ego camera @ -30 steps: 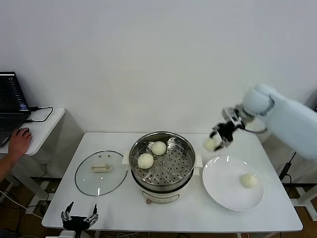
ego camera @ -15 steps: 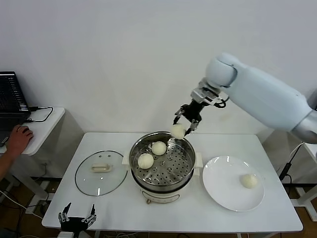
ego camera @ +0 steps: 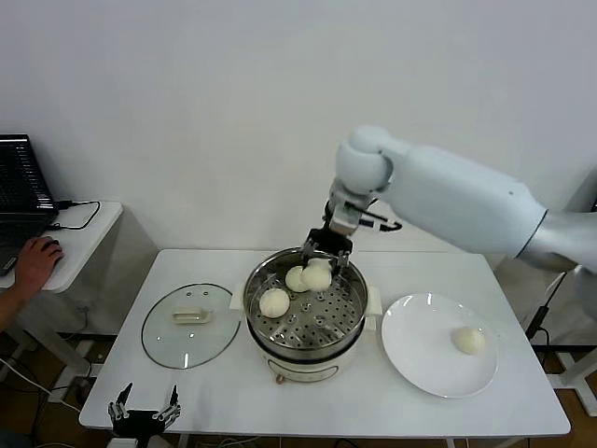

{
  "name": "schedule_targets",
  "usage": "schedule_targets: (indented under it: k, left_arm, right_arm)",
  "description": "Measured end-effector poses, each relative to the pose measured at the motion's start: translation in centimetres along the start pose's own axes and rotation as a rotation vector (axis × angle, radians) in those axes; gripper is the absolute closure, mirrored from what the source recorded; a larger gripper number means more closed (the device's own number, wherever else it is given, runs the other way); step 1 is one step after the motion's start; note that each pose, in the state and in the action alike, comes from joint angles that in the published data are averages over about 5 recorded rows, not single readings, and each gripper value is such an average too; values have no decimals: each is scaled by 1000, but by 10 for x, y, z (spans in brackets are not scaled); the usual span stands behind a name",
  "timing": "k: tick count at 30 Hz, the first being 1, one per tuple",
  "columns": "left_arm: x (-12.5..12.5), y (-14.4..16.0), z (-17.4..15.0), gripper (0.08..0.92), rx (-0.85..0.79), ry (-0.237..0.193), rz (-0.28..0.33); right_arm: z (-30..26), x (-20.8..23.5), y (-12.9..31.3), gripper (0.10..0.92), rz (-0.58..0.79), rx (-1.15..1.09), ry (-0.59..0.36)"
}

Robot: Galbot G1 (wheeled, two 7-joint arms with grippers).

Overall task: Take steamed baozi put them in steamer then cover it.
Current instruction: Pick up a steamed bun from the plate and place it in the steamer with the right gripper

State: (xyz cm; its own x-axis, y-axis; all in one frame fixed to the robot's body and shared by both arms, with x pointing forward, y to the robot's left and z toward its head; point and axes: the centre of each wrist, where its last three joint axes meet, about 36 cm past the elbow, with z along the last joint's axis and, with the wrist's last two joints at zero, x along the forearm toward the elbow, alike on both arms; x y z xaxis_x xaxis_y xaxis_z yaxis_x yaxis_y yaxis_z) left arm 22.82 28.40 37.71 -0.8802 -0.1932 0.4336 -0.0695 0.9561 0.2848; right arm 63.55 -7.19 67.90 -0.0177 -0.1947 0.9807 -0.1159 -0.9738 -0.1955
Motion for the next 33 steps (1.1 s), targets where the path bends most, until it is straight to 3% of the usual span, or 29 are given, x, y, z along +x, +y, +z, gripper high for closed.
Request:
schedule_targets:
  k: [18,33]
  left_arm:
    - [-4,-3,1,177,12,2,4]
    - [-3,-4,-1,177,15,-5,6]
  right_arm:
    - [-40,-67,-23,445,-77,157,-36]
    - [-49,-93,-34,412,-87,175,-44]
